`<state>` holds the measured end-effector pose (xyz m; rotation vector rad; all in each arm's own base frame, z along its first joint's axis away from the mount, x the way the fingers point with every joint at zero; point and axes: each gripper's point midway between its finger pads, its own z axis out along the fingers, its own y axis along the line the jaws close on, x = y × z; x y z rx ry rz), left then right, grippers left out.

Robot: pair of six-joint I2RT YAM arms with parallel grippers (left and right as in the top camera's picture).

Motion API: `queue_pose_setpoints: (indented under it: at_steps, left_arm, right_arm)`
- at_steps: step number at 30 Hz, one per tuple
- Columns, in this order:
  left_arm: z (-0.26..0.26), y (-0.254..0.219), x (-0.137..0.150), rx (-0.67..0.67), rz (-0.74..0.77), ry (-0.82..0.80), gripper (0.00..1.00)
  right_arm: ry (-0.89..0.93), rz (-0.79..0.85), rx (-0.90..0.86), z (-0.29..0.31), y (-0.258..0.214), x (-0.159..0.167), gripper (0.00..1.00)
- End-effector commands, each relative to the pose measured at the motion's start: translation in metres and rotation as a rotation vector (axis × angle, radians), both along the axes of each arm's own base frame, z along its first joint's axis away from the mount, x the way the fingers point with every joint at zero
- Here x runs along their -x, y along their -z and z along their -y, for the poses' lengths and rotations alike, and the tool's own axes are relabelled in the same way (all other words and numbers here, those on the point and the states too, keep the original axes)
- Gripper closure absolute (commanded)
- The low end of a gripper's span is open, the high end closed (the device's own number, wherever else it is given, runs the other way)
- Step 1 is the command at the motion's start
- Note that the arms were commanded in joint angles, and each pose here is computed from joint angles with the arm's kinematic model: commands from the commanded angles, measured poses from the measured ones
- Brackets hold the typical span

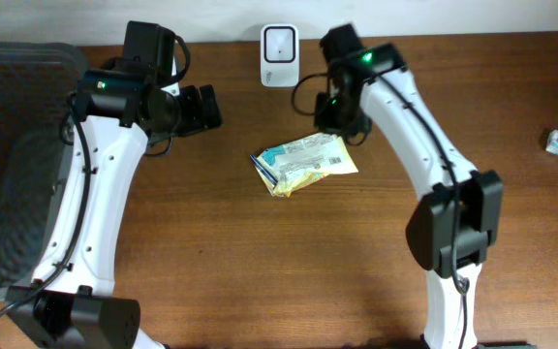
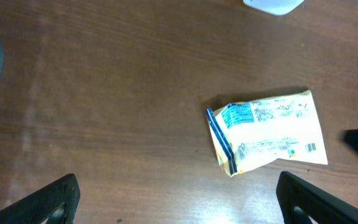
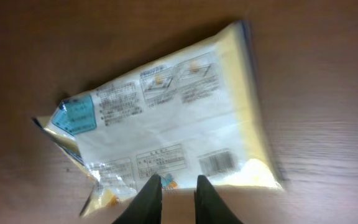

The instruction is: Scan the item barcode

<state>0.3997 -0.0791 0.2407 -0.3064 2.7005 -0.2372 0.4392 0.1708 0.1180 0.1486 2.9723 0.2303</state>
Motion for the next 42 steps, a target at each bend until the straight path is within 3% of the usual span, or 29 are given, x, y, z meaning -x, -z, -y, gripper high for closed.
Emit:
queue_pose_setpoints:
  at_steps: [1,3,5,7,9,10,12,15,17,18,21,24,25,28,31,32,34,38,42]
  left_arm:
    - [0.0,-0.002,0.001,0.004,0.005,-0.006,0.01]
    - [0.0,-0.002,0.001,0.004,0.005,-0.006,0.01]
    - [0.0,-0.002,0.001,0.004,0.005,-0.006,0.01]
    - [0.0,-0.002,0.001,0.004,0.005,-0.006,0.01]
    - [-0.001,-0.002,0.001,0.004,0.005,-0.006,0.01]
    - [0.0,-0.002,0.001,0.004,0.005,-0.006,0.01]
    - [0.0,-0.002,0.001,0.004,0.005,-0.006,0.01]
    - [0.0,-0.002,0.001,0.004,0.005,-0.006,0.01]
    - [0.0,-0.002,0.001,0.004,0.005,-0.006,0.01]
    - [0.0,-0.002,0.001,0.004,0.005,-0.006,0.01]
    - [0.0,-0.002,0.001,0.004,0.005,-0.006,0.01]
    - [0.0,-0.002,0.001,0.004,0.005,-0.006,0.01]
    - [0.0,-0.002,0.001,0.004,0.005,-0.006,0.01]
    - [0.0,-0.002,0.001,0.004,0.005,-0.006,0.01]
    - [0.0,-0.003,0.001,0.004,0.006,-0.006,0.01]
    - [0.0,-0.002,0.001,0.004,0.005,-0.006,0.01]
    - [0.0,-0.002,0.001,0.004,0.005,-0.006,0.01]
    - [0.0,-0.003,0.001,0.004,0.006,-0.006,0.01]
    - [0.002,-0.008,-0.009,0.015,0.05,-0.005,0.01]
  right_arm:
    - [-0.107,-0.105,-0.097,-0.047,0.076,0.039,0.82]
    - [-0.139,-0.104,-0.091,-0.054,0.119,0.057,0.88]
    - [-0.115,-0.114,-0.049,-0.043,0.121,0.059,0.9]
    - [-0.098,-0.072,-0.027,-0.03,0.063,0.04,0.89]
    - [-0.144,-0.028,-0.051,-0.033,0.009,0.028,0.82]
    - [-0.165,-0.027,-0.064,-0.04,0.002,0.03,0.82]
    - [-0.189,-0.091,-0.062,-0.049,0.017,0.048,0.82]
    - [-0.16,-0.25,-0.046,-0.069,0.083,0.104,0.82]
    - [-0.109,-0.269,-0.065,-0.077,0.126,0.125,0.83]
    - [-0.118,-0.259,-0.081,-0.079,0.138,0.129,0.88]
    - [-0.173,-0.18,-0.097,-0.077,0.094,0.094,0.83]
    - [-0.066,-0.03,0.101,-0.008,0.011,0.03,0.77]
    - [-0.058,-0.011,0.109,0.007,0.005,0.02,0.77]
    - [-0.135,-0.099,-0.025,0.0,0.036,0.031,0.82]
    - [-0.118,-0.122,-0.035,-0.004,0.085,0.043,0.82]
    - [-0.069,-0.126,-0.006,0.005,0.105,0.047,0.82]
    - [0.102,-0.114,0.268,0.075,0.123,0.049,0.82]
    - [0.246,-0.161,0.272,0.12,0.077,0.036,0.87]
    - [0.21,-0.112,0.201,0.12,-0.017,0.018,0.77]
